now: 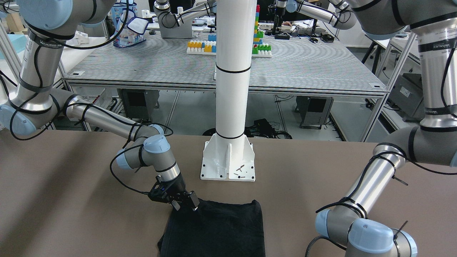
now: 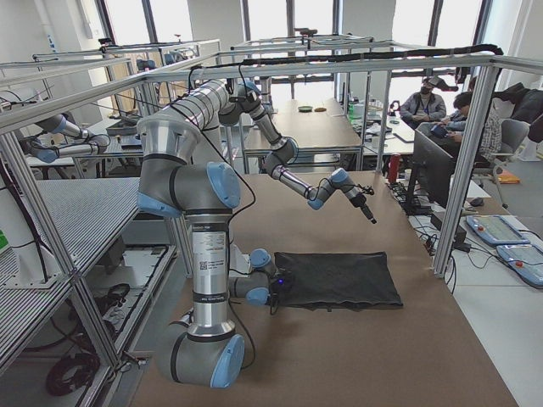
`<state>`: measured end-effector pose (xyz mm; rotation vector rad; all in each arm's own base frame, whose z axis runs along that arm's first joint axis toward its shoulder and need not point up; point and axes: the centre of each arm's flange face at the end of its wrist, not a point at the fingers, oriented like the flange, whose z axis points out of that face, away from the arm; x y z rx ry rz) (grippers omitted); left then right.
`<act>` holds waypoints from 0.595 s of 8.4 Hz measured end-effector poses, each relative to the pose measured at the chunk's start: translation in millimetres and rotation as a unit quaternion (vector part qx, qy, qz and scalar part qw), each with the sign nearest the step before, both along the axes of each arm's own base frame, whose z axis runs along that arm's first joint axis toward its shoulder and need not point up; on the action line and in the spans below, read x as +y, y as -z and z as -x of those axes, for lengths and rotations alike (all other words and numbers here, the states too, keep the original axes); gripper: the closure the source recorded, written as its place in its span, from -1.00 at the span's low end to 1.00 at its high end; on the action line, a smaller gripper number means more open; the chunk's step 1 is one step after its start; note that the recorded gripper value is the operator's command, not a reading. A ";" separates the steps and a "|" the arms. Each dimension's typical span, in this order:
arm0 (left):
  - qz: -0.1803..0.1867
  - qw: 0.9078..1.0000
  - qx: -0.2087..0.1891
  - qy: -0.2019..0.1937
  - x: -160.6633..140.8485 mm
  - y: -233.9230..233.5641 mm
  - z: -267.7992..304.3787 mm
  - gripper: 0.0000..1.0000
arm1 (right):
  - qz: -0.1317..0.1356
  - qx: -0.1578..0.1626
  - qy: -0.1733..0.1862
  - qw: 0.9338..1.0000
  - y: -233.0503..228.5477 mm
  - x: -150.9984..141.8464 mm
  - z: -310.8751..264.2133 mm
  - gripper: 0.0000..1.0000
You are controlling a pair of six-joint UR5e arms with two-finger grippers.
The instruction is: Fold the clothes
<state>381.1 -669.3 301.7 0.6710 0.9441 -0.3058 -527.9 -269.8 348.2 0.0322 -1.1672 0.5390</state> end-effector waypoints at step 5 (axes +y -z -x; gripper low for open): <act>0.002 1.000 -0.002 0.000 1.3 -4.2 -0.3 -1.00 | -0.001 -0.018 -0.004 1.000 23.5 1.5 12.6 1.00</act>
